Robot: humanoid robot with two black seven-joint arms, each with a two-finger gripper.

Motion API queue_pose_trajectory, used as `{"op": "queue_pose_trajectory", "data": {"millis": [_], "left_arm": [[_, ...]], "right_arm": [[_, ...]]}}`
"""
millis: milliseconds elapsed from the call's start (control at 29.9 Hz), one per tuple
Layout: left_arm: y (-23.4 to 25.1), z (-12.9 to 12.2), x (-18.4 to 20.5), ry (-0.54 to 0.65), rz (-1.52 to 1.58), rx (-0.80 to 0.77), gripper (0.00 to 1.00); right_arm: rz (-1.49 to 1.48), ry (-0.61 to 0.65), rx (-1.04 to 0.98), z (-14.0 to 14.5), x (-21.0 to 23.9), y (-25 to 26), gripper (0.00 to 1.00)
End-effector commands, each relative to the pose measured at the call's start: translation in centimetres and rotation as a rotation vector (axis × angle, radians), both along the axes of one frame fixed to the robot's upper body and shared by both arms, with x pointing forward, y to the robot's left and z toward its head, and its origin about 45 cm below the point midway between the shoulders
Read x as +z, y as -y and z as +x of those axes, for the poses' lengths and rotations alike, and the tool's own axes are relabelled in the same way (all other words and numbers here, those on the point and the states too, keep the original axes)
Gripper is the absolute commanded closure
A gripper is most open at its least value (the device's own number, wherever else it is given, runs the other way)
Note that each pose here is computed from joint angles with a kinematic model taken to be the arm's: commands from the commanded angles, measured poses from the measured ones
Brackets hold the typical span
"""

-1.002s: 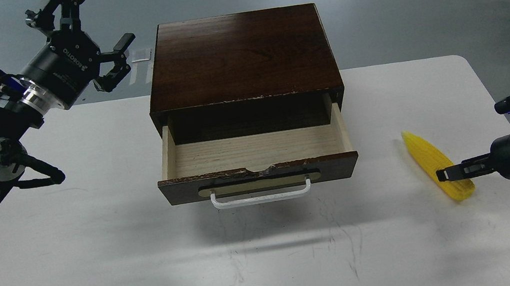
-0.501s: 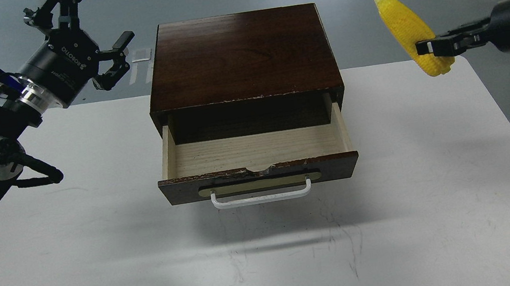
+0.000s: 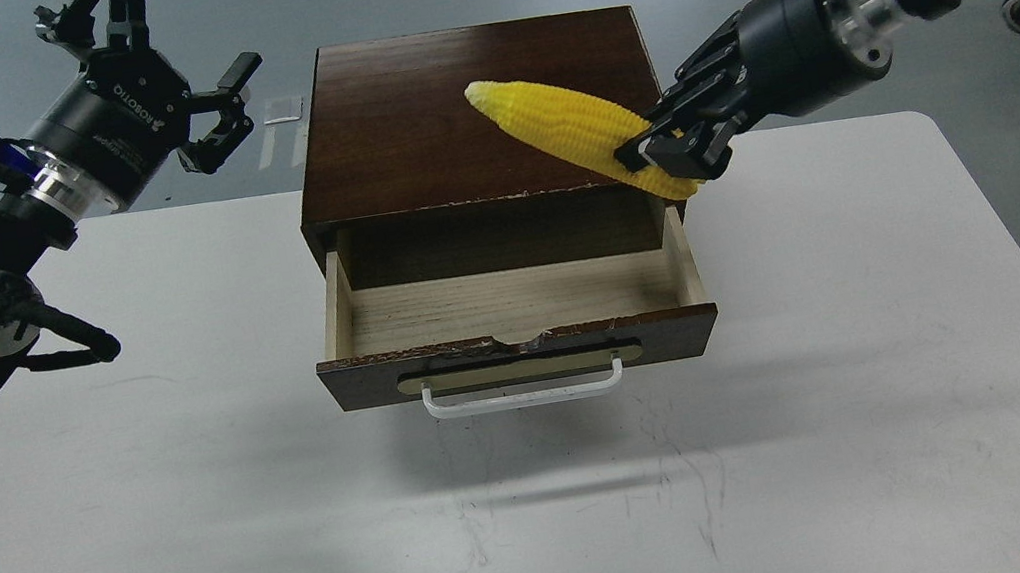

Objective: Put corn in drawer with both arms
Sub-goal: 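Lift the corn cob with the right gripper and carry it over the drawer, then lower the corn cob into the open drawer and release it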

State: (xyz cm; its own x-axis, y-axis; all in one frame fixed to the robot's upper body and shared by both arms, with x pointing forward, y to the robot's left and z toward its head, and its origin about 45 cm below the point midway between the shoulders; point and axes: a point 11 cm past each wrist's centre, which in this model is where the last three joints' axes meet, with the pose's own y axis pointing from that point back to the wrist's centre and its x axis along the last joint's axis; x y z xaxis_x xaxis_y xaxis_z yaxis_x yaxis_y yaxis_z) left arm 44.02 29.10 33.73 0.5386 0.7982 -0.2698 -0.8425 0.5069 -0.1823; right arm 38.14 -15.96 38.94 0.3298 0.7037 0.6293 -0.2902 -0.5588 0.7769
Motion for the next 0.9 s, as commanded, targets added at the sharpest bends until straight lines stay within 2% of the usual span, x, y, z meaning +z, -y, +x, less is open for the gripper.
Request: {"op": "queue_pose_trajectory", "data": {"millis": [0,134,401,501,601,668,735,869], "left_arm": [[-0.6,0.0,0.3,0.006,0.007,0.01,0.02],[-0.8,0.0,0.4,0.008,0.009,0.015,0.02],[-1.0,-0.1,0.6,0.012,0.011,0.017,0.02],[-0.9,-0.1,0.6,0.012,0.011,0.014,0.02],[-0.9,-0.1,0.6,0.012,0.01,0.012,0.02],[-0.9,-0.2,0.7,0.013,0.011,0.012,0.02],[-0.9,-0.2,0.7,0.013,0.011,0.011,0.02],[-0.9,-0.2,0.7,0.013,0.011,0.011,0.02]], "right_arm": [[-0.04,0.003,0.07,-0.4,-1.1,-2.1,0.92],[-0.092,0.086,0.152,0.4,-2.3,-3.1,0.92],[-0.138,0.074,0.183,0.4,-4.9,-2.9,0.9],[-0.141,0.062,0.179,0.5,-5.6,-2.9,0.86],[-0.141,0.05,0.175,0.5,-6.2,-2.8,0.77],[-0.142,0.042,0.173,0.5,-6.6,-2.7,0.75],[-0.142,0.033,0.165,0.6,-7.1,-2.5,0.64],[-0.144,0.028,0.161,0.7,-7.5,-2.5,0.5]]}}
